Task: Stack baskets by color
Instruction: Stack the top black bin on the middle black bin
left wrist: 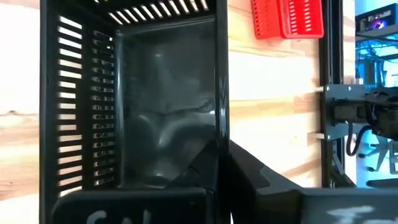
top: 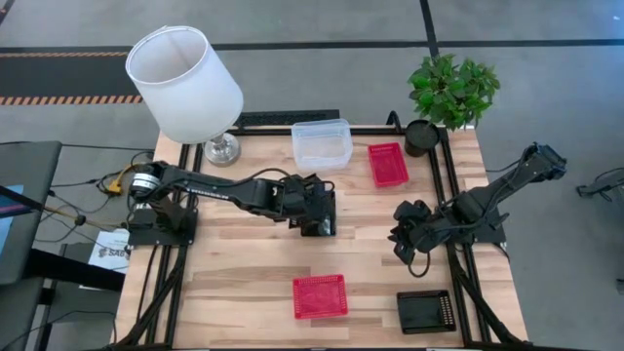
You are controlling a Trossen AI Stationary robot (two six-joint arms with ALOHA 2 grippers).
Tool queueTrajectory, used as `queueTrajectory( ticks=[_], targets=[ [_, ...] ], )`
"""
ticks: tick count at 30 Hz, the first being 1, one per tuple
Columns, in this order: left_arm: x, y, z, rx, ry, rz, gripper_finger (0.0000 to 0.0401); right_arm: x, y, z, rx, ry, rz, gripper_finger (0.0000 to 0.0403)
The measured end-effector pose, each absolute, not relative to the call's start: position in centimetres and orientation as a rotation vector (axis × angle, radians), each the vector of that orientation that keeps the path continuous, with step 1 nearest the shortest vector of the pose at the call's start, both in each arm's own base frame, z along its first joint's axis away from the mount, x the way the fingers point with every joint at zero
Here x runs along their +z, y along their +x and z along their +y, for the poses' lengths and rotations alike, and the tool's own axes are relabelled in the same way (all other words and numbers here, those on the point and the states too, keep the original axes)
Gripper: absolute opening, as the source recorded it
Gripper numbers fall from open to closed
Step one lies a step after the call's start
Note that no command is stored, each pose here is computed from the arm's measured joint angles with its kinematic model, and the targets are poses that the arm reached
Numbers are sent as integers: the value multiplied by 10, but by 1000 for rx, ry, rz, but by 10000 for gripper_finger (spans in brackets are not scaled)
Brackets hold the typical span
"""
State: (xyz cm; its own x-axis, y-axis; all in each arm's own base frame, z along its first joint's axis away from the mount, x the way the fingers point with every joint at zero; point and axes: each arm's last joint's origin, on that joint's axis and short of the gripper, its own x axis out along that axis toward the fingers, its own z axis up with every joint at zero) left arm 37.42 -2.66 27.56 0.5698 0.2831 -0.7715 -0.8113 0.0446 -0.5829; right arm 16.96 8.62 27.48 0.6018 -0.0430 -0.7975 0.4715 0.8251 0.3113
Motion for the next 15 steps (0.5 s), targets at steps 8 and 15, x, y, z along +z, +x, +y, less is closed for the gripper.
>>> queueTrajectory(
  ticks=[8, 15],
  targets=[
    [275, 374, -27, 892, -1279, 534, 40, 275, 169, 86, -306, 515, 888, 123],
    [275, 374, -27, 891, -1281, 536, 86, 275, 169, 86, -305, 512, 889, 123]
  ],
)
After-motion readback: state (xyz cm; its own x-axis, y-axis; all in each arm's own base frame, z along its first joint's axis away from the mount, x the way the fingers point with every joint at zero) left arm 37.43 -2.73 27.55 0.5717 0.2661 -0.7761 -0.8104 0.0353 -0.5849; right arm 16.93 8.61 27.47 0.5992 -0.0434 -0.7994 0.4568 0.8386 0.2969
